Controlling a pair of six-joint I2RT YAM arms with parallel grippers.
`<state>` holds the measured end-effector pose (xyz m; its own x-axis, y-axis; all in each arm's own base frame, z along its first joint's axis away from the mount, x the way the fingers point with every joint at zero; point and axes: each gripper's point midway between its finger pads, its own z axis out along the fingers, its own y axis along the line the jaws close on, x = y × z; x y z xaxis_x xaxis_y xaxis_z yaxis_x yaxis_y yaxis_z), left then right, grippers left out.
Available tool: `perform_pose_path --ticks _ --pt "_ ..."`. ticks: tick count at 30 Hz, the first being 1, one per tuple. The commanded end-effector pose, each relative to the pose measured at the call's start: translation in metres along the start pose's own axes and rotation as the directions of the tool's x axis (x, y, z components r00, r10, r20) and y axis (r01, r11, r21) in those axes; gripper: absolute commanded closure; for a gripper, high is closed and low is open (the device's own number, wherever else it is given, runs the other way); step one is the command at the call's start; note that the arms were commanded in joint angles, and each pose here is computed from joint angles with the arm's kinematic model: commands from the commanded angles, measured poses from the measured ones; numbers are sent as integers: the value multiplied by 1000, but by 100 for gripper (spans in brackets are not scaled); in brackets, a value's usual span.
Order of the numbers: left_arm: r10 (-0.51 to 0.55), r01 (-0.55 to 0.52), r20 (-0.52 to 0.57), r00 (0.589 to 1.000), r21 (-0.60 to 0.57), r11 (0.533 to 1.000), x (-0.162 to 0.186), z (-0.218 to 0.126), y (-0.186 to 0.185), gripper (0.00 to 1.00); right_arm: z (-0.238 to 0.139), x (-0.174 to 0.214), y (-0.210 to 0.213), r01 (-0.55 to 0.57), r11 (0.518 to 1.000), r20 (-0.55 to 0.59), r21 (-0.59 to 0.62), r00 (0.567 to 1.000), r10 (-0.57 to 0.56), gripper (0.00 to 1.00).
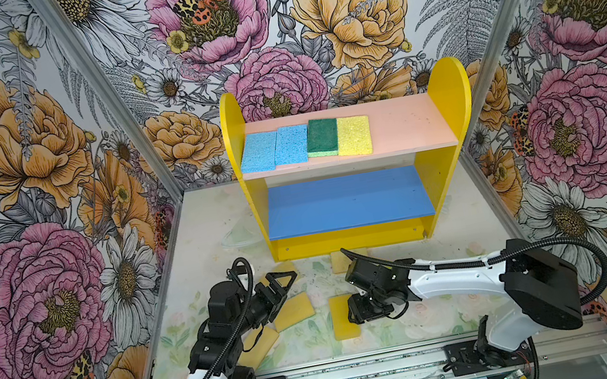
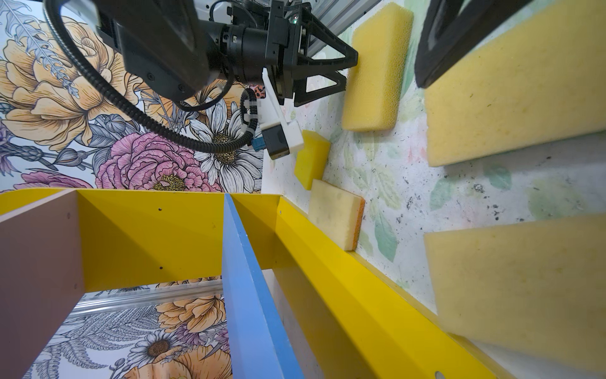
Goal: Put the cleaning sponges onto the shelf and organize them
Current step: 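Lift the tan foam sponge on edge toward the shelf with the right gripper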
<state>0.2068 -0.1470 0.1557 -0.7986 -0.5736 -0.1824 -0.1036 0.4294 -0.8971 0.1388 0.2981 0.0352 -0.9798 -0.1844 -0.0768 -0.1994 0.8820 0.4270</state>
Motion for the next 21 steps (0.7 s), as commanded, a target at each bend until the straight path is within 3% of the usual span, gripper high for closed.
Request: perform_pose_path --ticks 1,8,13,21 --pt "2 -2 -3 1000 17 1000 2 0 -1 1 -2 -8 16 3 996 41 -88 999 1 55" --pt "-6 6 -4 1000 17 1000 4 0 1 1 5 -9 19 -4 991 48 -130 999 10 69" --pt "-1 1 -6 1000 18 1000 4 -1 0 1 2 -11 19 -8 991 64 -136 998 16 88" --pt "14 -13 -27 1000 18 1000 10 1 -2 1 -25 -25 32 37 981 145 -188 989 -9 100"
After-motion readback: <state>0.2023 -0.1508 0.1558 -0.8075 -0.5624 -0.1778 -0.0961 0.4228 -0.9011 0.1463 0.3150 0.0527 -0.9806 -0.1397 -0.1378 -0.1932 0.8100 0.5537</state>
